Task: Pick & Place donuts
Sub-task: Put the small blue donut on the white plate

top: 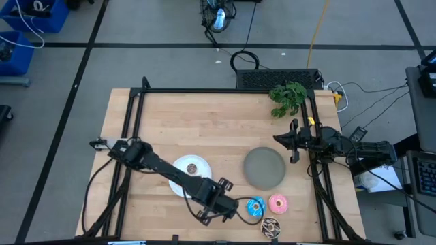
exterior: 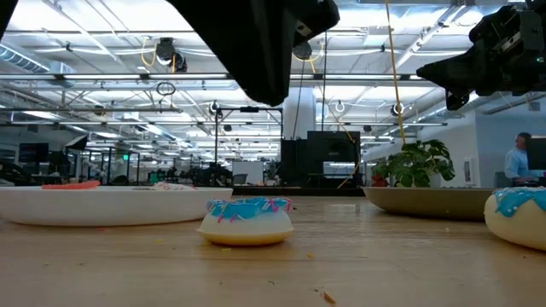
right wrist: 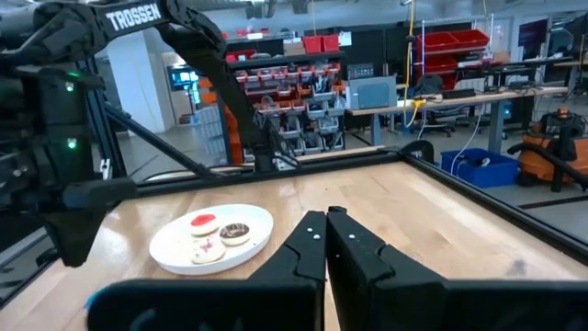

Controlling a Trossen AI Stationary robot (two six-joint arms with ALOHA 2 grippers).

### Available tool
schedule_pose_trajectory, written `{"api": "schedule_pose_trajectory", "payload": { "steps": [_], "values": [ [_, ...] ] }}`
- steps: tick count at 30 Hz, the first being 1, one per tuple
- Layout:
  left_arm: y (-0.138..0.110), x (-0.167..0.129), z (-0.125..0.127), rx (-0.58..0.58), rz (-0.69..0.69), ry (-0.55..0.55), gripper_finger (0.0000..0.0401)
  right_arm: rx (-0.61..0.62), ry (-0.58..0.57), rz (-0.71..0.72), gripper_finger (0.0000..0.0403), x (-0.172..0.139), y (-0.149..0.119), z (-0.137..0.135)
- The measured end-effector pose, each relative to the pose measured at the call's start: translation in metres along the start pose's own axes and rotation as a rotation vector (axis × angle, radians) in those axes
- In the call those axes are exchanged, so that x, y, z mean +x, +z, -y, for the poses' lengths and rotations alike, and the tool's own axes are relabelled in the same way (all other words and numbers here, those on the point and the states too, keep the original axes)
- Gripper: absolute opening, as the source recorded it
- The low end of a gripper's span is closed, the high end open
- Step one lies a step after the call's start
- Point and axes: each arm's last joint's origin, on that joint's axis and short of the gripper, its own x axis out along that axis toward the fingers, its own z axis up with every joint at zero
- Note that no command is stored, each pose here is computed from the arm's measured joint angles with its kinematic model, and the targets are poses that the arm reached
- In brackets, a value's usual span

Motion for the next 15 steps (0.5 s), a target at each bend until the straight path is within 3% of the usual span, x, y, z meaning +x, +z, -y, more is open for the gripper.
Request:
{"api": "schedule_pose_trajectory", "payload": {
  "steps": [6, 11, 15],
  "values": [
    [0.0, -0.001, 0.001, -0.037, 0.005, -0.001, 0.0133, 0.0, 0.0, 0.0, 0.0, 0.0, 0.0, 0.0],
    [-0.002, 0.016, 0.0, -0.058, -0.033, -0.007, 0.0221, 0.0, 0.0, 0.007, 0.0, 0.0, 0.001, 0.0],
    [-0.006, 0.03, 0.001, -0.033, -0.092, -0.021, 0.0269, 0.0, 0.0, 0.004, 0.0, 0.0, 0.0, 0.0]
  ]
}}
